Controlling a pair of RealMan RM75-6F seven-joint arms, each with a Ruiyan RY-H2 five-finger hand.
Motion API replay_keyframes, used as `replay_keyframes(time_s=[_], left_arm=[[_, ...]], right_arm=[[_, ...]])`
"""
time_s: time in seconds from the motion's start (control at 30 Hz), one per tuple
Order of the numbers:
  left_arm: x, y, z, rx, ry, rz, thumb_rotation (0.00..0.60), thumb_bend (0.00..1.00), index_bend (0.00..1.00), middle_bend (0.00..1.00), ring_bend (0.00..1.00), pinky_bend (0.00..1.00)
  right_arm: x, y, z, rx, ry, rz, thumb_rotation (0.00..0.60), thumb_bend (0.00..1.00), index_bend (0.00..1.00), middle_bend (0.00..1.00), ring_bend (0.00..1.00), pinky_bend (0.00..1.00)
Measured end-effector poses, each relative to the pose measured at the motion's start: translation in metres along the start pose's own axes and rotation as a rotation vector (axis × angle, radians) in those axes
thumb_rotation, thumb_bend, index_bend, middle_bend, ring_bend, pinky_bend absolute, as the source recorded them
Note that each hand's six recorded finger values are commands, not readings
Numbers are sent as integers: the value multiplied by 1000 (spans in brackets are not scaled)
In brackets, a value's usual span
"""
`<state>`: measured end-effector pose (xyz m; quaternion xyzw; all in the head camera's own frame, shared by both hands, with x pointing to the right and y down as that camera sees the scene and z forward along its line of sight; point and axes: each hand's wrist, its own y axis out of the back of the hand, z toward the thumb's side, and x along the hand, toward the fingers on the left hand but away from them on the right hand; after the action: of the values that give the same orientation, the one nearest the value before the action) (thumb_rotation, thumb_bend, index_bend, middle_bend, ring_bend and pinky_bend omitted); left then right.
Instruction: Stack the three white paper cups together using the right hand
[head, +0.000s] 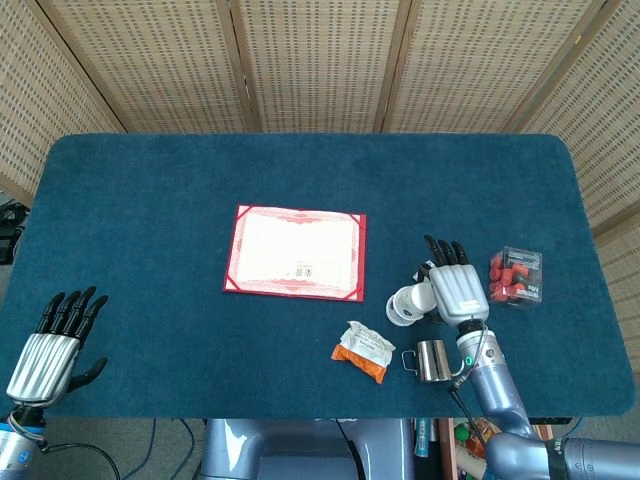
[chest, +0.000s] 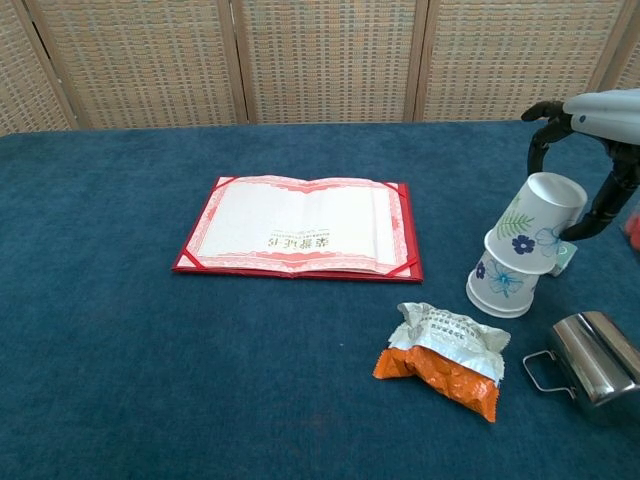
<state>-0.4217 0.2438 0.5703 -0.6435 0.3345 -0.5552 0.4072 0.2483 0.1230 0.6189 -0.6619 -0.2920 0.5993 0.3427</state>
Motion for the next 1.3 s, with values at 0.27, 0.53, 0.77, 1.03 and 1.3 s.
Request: replay_keyframes(time_s=[0.27, 0.53, 0.77, 1.03, 1.3], left_arm=[[1, 0, -3, -2, 8, 1, 600, 264, 0, 0, 0, 0], [1, 1, -6, -6, 22, 4, 600, 263, 0, 0, 0, 0], [2, 1, -10, -7, 40, 10, 600, 264, 0, 0, 0, 0], [4, -4, -12, 3, 53, 15, 600, 266, 0, 0, 0, 0], [3, -3, -13, 21, 62, 22, 600, 267, 0, 0, 0, 0]], right_arm=[[-2, -4, -4, 6, -8, -11, 600, 113, 213, 0, 0, 0], [17, 2, -12, -15, 15, -53, 600, 113, 213, 0, 0, 0], [56, -11, -38, -4, 77, -138, 600, 113, 105, 0, 0, 0], [110, -57, -103, 37, 24, -155, 600, 104, 0, 0, 0, 0], [126, -63, -113, 24, 28, -182, 600, 88, 0, 0, 0, 0]])
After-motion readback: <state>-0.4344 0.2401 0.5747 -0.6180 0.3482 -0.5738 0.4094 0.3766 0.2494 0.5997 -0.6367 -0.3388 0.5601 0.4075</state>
